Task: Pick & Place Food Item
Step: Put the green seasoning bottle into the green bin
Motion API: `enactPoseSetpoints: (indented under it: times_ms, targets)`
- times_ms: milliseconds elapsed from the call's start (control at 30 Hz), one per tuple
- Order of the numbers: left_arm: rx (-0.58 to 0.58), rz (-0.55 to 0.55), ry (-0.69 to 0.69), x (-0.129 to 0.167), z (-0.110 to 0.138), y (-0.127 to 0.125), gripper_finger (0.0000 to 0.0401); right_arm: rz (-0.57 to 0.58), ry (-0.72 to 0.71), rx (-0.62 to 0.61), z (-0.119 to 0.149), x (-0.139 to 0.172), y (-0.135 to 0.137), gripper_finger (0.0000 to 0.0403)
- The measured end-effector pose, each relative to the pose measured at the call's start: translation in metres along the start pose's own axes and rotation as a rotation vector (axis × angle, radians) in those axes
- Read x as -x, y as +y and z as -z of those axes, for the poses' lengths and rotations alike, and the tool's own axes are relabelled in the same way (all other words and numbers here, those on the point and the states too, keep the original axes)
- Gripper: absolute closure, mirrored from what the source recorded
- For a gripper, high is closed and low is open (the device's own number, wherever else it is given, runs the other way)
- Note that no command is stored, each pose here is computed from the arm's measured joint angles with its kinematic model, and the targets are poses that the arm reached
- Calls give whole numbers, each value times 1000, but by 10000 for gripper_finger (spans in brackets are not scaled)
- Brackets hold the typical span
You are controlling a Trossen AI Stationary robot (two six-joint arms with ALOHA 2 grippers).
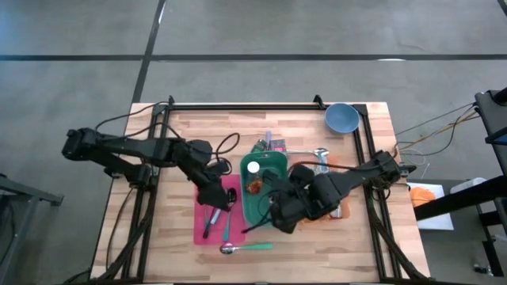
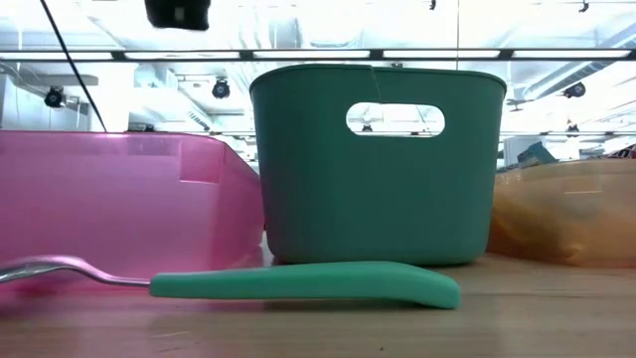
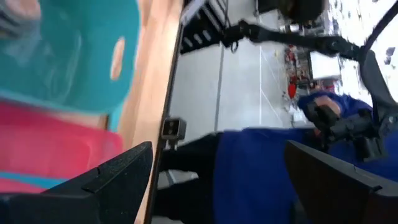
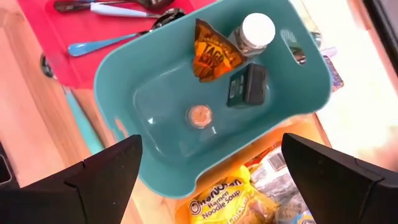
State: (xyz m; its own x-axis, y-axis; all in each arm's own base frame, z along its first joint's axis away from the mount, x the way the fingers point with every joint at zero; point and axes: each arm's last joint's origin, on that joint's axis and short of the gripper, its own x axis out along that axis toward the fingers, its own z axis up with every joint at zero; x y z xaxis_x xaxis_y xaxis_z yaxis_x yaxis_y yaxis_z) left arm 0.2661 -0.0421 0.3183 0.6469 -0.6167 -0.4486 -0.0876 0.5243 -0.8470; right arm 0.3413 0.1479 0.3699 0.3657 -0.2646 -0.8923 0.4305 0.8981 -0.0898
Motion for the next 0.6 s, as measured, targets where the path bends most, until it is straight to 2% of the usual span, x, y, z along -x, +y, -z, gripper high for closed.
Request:
enactPoseSetpoints:
  times_ms: [67, 200, 300, 433, 600]
  targets:
    - [24, -47, -45, 2, -6, -5, 41, 6, -13, -12, 5, 5, -1, 21]
    - [120, -232, -168, 13, -19, 0, 41, -6, -56, -44, 14, 25, -13, 21]
    - [250, -338, -255, 19, -28, 11, 41, 14, -106, -62, 21, 36, -24, 21]
    - [386, -368, -328, 28, -46, 31, 41, 38, -143, -119, 30, 45, -40, 21]
    - [486, -397, -394, 41, -69, 58, 41, 61, -145, -222, 43, 45, -57, 21]
